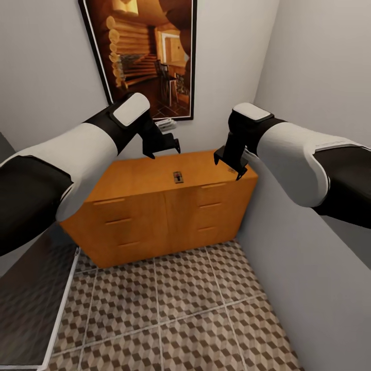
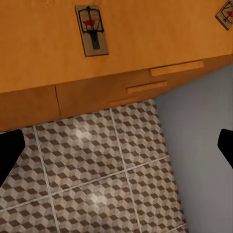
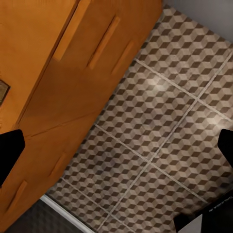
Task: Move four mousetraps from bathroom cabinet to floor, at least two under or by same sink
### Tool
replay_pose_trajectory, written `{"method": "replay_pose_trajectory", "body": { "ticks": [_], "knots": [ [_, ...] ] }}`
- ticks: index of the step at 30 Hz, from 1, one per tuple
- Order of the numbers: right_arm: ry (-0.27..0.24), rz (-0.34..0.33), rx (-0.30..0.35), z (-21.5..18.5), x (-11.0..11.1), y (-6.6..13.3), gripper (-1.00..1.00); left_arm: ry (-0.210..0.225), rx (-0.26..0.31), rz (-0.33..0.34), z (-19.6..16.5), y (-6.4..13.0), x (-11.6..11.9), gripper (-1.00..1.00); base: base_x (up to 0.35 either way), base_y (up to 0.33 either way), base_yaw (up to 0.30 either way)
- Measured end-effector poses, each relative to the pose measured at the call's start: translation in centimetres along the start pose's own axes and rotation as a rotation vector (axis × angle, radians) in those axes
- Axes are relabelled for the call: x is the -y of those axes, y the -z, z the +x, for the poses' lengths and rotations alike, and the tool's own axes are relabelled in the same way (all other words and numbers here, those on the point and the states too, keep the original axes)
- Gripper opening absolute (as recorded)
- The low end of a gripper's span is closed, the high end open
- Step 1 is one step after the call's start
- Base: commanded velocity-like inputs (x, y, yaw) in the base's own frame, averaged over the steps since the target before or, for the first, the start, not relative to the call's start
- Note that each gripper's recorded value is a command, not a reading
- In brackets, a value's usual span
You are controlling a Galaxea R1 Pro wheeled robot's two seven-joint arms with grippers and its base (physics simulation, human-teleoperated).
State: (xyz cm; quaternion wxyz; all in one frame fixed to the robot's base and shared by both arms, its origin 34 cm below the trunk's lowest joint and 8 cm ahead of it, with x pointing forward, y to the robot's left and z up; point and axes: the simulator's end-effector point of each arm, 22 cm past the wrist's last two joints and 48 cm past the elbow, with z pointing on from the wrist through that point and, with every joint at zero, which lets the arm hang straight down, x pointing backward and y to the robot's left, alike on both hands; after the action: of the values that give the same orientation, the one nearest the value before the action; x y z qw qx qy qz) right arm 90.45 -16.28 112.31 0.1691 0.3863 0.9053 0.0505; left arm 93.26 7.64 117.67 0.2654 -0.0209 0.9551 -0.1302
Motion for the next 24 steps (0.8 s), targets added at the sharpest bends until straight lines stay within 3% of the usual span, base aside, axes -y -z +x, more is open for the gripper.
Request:
{"method": "replay_pose_trajectory", "body": {
  "ticks": [13, 24],
  "knots": [
    [0.000, 0.003, -0.003, 0.15, 0.14, -0.27, 1.00, 0.005, -0.009, -0.005, 0.29, -0.22, -0.20, 1.00, 0.278, -0.078, 0.000],
    [0.003, 0.010, -0.012, 0.53, 0.44, -0.90, 1.00, 0.018, -0.027, -0.018, 0.79, -0.74, -0.94, 1.00, 0.069, -0.018, 0.000]
  ]
}}
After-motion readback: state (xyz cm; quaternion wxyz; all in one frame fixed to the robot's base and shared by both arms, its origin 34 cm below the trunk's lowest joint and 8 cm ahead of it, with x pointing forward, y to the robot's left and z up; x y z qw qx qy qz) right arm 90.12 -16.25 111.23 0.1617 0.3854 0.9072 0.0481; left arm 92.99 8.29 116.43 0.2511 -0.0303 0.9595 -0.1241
